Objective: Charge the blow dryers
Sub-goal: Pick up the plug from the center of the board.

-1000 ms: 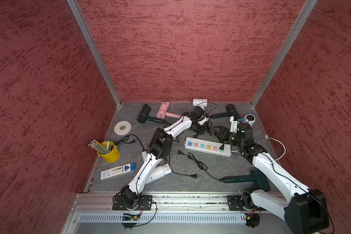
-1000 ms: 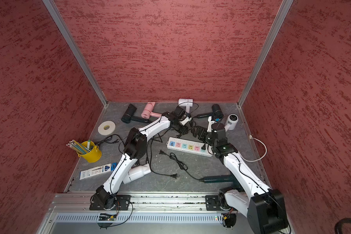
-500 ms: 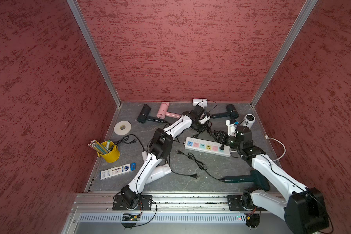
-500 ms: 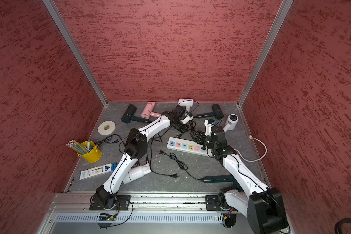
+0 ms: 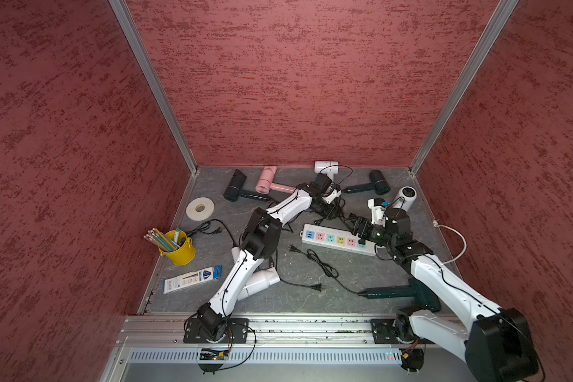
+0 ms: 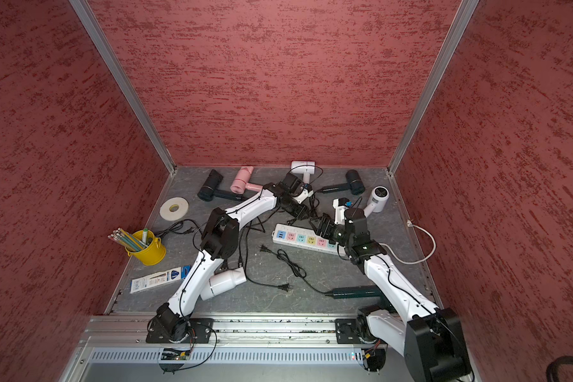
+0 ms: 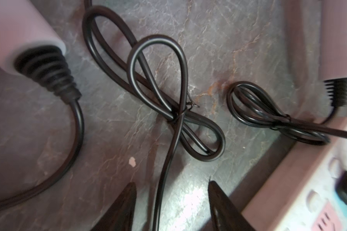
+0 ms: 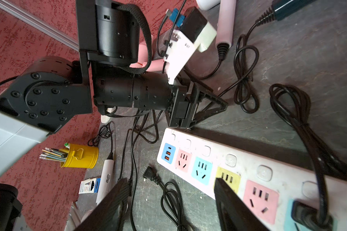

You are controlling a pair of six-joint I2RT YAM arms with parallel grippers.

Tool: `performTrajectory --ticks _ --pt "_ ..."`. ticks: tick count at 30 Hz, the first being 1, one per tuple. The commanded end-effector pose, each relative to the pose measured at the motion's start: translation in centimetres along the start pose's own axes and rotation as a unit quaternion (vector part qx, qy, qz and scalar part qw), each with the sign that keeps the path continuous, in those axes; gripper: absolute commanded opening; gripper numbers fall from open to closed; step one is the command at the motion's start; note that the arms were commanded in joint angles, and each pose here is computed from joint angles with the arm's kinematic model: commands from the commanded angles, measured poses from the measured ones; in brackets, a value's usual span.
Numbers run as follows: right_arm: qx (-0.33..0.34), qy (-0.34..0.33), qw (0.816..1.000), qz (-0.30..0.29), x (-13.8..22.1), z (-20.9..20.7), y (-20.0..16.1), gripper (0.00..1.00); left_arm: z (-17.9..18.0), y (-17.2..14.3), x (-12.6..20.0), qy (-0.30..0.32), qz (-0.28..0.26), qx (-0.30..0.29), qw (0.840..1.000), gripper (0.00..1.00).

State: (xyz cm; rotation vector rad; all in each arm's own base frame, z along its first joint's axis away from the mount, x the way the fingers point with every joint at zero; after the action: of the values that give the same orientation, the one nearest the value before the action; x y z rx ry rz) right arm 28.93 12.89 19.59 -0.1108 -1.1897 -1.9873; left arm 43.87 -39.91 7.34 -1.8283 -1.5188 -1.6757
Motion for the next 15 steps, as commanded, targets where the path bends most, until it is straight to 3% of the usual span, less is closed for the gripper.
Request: performTrajectory --ticks 1,5,9,12,15 --pt "0.001 0.005 1.0 -0.001 0.12 0.09 -0.37 0.68 -0.45 0.51 -1.15 0.043 -0.014 -0.044 0.998 0.61" --pt "0.0 0.004 1.0 0.002 0.09 0.03 -0.51 0.68 -0.47 0.26 -2.15 0.058 -0.01 -0.057 0.997 0.56" --pt "-0.003 0.005 1.0 0.006 -0.03 -0.04 -0.64 0.67 -1.04 0.73 -1.45 0.057 -0.011 -0.054 0.997 0.36" --pt "-0.005 0.009 1.0 0.007 -0.13 0.06 -0.66 0.67 -0.98 1.09 -1.23 0.048 -0.016 -0.049 0.998 0.28" --pt "-0.007 0.011 1.0 0.009 -0.18 0.11 -0.89 0.67 -0.42 1.03 -1.37 0.042 -0.013 -0.036 0.998 0.26"
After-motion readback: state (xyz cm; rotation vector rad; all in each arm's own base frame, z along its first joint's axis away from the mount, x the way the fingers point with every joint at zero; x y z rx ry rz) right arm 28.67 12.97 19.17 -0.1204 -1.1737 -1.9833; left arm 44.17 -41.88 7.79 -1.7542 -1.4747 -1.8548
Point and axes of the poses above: each gripper's point midway between its finger pads, its own x axis back along the fingers, its own z axis along the line the jaws close on, y = z × x, the point moved 4 cm from there along x, back along the fingers, and after that the axes turned 11 degrees about x, right-handed, at the moved point
